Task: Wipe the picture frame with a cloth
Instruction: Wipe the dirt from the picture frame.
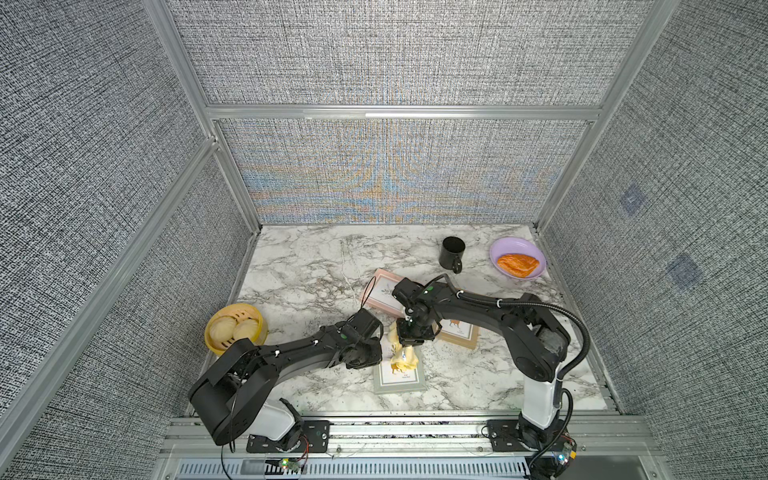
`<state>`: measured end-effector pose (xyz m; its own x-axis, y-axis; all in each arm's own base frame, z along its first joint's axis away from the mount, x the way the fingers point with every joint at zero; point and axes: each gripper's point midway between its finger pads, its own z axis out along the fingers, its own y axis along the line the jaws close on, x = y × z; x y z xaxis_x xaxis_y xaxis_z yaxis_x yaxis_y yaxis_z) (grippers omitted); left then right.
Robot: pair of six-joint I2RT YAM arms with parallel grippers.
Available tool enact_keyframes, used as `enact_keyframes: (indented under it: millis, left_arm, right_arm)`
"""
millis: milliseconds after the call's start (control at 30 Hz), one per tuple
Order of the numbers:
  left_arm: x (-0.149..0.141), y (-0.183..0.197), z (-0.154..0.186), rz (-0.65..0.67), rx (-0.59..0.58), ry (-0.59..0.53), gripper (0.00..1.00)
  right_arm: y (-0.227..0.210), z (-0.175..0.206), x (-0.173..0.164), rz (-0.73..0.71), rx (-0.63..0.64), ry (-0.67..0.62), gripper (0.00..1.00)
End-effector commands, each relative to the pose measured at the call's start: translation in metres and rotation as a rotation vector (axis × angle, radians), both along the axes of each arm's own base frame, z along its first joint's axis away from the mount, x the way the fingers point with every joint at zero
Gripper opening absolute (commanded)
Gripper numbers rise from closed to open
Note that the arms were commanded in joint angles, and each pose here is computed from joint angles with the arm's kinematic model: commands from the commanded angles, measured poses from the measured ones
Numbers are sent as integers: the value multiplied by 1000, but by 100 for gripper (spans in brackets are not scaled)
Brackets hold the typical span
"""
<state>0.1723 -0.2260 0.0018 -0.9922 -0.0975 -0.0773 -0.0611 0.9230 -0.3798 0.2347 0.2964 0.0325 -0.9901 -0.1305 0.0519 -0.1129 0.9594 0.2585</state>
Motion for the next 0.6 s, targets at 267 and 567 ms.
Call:
enact_keyframes:
  millis: [267, 567]
  left_arm:
    - [-75, 76, -40, -10, 331, 315, 0]
    - [-75, 76, -41, -11, 333, 317, 0]
  right_arm:
    - [36, -10, -43, 137, 13, 93, 0]
    - [34, -16, -66, 152, -26, 148, 0]
